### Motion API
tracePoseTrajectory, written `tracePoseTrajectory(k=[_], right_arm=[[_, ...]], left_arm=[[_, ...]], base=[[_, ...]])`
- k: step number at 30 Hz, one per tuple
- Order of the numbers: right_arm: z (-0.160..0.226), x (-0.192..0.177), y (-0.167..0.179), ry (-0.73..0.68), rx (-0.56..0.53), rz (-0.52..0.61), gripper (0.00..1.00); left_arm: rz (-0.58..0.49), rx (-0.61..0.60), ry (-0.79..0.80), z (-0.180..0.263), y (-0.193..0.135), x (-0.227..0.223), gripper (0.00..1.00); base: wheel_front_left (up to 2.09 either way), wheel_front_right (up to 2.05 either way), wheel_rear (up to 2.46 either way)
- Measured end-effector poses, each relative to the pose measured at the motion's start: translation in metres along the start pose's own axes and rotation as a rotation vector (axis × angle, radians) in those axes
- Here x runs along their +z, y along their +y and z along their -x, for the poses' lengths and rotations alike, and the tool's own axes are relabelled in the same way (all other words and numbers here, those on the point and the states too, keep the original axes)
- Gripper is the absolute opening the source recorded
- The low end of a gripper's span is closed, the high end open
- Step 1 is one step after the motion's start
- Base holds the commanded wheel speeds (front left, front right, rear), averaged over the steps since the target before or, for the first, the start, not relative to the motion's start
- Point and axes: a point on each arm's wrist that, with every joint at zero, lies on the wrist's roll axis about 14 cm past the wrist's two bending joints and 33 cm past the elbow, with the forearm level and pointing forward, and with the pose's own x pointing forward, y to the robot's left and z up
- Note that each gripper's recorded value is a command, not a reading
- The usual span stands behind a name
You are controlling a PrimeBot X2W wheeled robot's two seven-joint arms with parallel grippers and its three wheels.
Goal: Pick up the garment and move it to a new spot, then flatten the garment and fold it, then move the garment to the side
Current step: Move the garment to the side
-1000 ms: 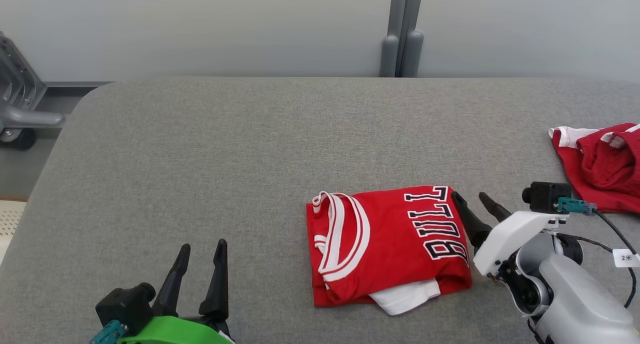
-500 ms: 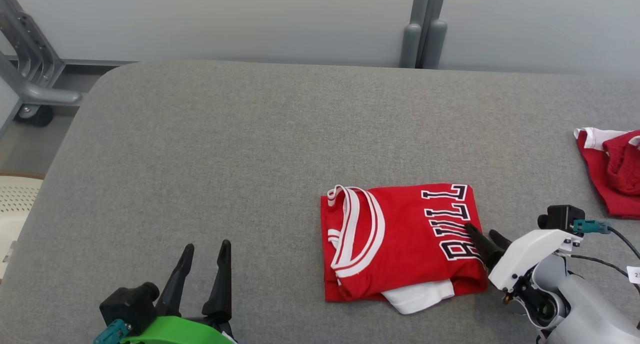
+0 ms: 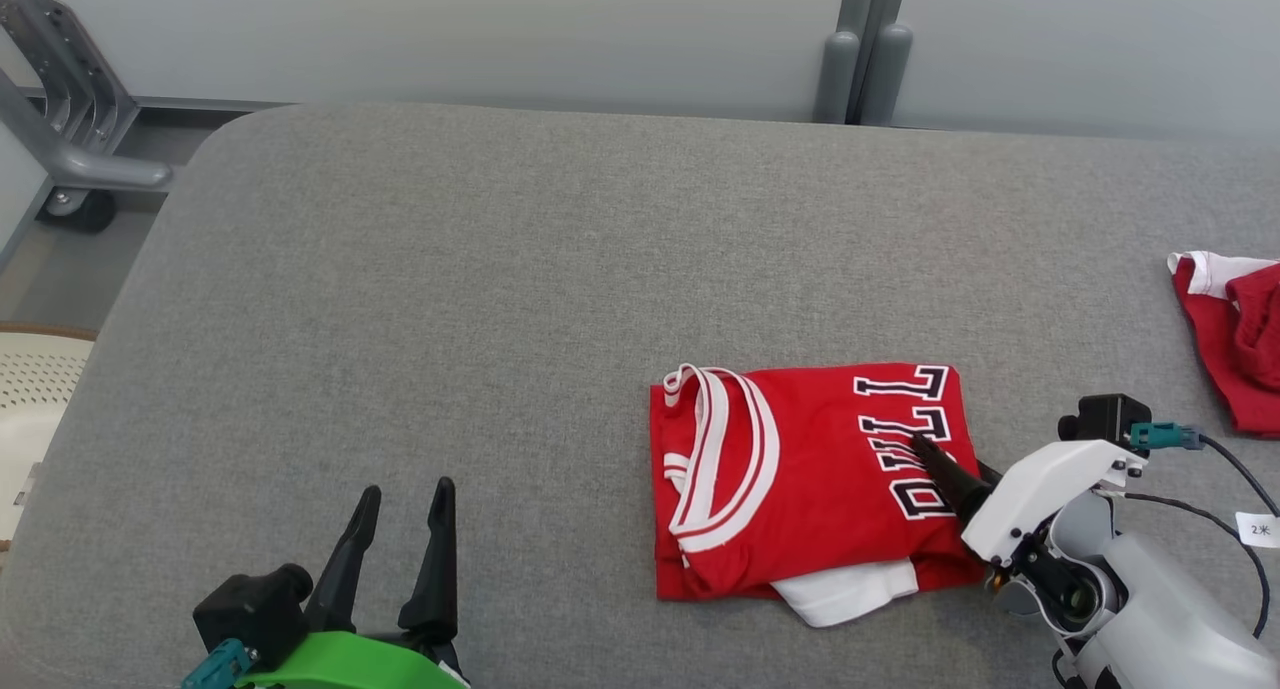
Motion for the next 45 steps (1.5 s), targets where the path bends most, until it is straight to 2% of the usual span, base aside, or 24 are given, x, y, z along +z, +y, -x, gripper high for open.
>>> tracePoseTrajectory(k=[1, 2, 4, 13, 20, 25, 38, 45], right_arm=[[-0.001, 0.000, 0.001, 0.003, 0.002, 0.002, 0.33], [-0.001, -0.001, 0.001, 0.007, 0.002, 0.003, 0.17], [-0.001, -0.003, 0.000, 0.014, 0.000, 0.006, 0.00], [0.000, 0.002, 0.002, -0.001, 0.013, 0.025, 0.00], [0.012, 0.053, -0.005, -0.160, 0.002, 0.080, 0.00], [0.025, 0.070, -0.021, -0.205, -0.036, 0.115, 0.00], [0.073, 0.162, -0.072, -0.372, -0.187, 0.276, 0.00], [0.082, 0.200, -0.080, -0.427, -0.233, 0.310, 0.00]], left_arm=[[-0.002, 0.001, 0.001, 0.000, 0.000, 0.000, 1.00], [-0.003, 0.001, 0.001, 0.000, 0.000, 0.000, 1.00], [-0.006, 0.002, 0.002, 0.000, 0.001, -0.001, 1.00], [-0.009, 0.006, 0.000, -0.001, 0.002, 0.000, 1.00], [-0.010, -0.027, 0.000, -0.004, -0.006, 0.000, 1.00], [-0.010, -0.049, 0.005, -0.006, -0.013, -0.001, 1.00], [-0.011, -0.122, 0.032, -0.014, -0.036, -0.008, 1.00], [-0.012, -0.119, 0.062, -0.017, -0.035, -0.015, 1.00]], base=[[0.00, 0.00, 0.00], [0.00, 0.00, 0.00], [0.00, 0.00, 0.00], [0.00, 0.00, 0.00], [0.00, 0.00, 0.00], [0.00, 0.00, 0.00], [0.00, 0.00, 0.00], [0.00, 0.00, 0.00]])
